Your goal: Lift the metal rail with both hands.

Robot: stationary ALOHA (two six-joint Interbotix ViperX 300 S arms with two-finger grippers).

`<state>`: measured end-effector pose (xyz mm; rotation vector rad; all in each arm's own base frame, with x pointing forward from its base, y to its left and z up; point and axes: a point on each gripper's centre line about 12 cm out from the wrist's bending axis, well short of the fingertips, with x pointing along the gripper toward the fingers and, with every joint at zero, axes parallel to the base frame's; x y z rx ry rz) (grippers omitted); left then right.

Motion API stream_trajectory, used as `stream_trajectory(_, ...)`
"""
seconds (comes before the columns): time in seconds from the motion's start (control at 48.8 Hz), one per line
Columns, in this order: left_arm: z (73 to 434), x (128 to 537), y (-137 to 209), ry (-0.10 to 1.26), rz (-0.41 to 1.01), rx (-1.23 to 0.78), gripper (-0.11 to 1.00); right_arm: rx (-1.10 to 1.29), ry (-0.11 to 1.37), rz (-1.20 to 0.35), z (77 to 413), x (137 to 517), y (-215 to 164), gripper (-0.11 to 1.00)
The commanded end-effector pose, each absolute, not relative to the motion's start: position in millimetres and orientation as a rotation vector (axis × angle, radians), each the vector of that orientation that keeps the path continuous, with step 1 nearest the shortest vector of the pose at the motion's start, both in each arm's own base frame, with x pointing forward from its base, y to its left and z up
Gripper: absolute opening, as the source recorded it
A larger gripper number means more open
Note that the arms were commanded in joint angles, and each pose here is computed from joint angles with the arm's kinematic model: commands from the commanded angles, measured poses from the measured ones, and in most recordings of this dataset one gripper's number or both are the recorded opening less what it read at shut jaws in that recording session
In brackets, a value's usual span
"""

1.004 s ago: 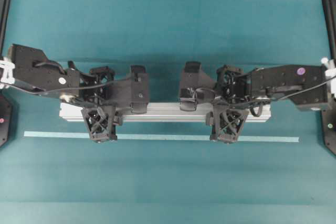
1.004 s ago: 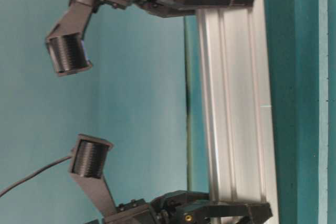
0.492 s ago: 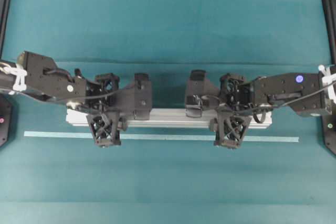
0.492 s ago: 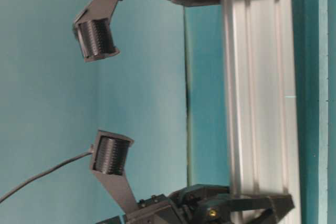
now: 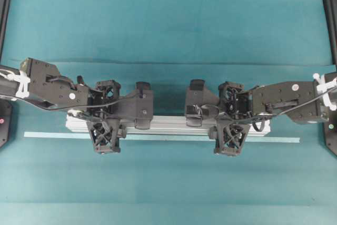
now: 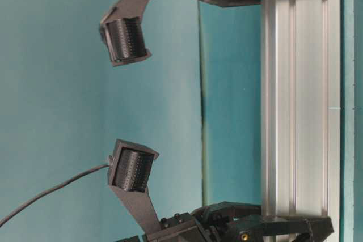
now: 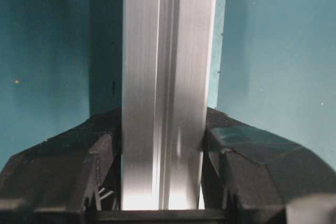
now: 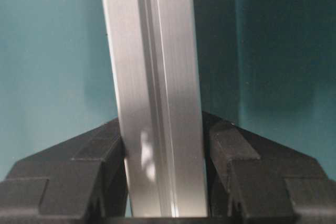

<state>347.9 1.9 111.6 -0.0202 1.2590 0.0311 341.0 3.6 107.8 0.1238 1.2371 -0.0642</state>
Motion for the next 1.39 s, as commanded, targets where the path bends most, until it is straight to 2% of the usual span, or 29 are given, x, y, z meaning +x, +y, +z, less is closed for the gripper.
stream_trajectory(0.0,116,350,0,1.242,0.029,-0.022,0.36,0.130,1.236,-0.064,107,341,5,0.39)
stream_trajectory(1.372,111,351,-3,1.175,0.030,-0.036,0.36,0.138,1.234,-0.090,98,337,-7,0.39)
